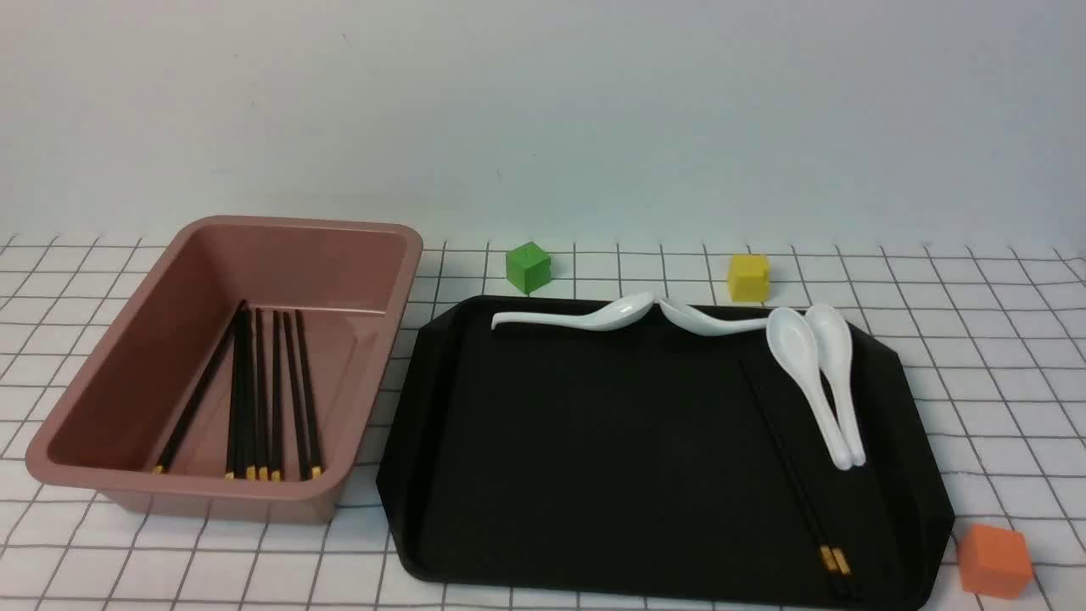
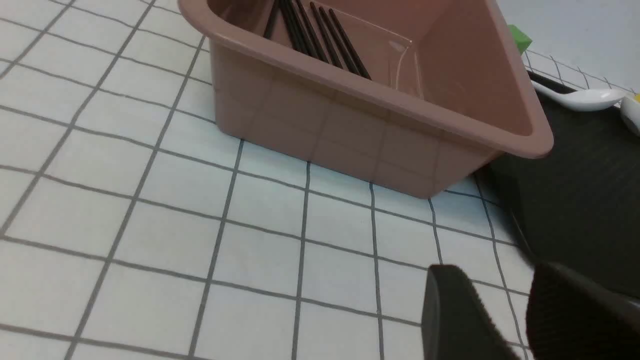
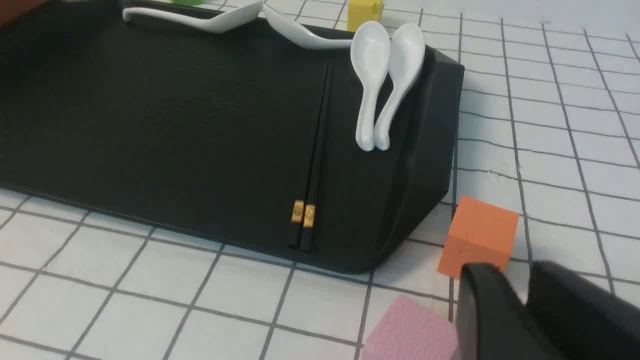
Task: On white black tablecloth take chopsticks from black tray and put them in box.
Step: 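Move the gripper over the chopsticks on the black tray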
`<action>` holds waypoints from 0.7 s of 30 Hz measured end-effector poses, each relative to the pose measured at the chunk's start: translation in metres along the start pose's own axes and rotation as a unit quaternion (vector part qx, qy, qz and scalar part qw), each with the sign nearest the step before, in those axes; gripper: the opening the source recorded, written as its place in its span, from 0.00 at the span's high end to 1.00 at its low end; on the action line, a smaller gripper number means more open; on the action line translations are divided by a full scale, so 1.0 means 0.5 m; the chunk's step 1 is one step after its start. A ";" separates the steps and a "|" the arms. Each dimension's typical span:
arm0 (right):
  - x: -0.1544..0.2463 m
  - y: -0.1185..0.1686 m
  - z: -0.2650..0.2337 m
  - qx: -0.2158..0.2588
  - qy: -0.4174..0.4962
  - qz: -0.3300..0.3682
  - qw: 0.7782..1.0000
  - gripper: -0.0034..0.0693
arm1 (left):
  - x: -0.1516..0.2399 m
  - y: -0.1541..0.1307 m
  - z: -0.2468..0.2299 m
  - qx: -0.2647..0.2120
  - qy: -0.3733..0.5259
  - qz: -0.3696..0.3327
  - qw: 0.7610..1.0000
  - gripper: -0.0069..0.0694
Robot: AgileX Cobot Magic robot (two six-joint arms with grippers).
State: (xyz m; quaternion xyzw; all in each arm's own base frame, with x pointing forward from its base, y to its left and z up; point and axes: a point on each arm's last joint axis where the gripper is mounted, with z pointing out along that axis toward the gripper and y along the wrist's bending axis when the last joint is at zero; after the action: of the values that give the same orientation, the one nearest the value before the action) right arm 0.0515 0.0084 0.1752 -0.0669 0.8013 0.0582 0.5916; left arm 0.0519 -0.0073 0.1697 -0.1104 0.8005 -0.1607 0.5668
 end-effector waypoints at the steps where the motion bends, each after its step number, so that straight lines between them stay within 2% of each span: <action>1: 0.000 0.000 0.000 0.000 0.000 0.000 1.000 0.74 | 0.000 0.000 0.000 0.000 0.000 0.000 1.000 0.60; 21: 0.000 0.000 0.000 0.000 0.000 0.000 1.000 0.72 | 0.000 0.000 0.000 0.000 0.000 0.000 1.000 0.60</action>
State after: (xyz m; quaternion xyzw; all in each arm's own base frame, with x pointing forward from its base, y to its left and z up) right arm 0.0515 0.0084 0.1752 -0.0669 0.8013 0.0582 0.5916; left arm 0.0519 -0.0073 0.1697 -0.1104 0.8005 -0.1607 0.5668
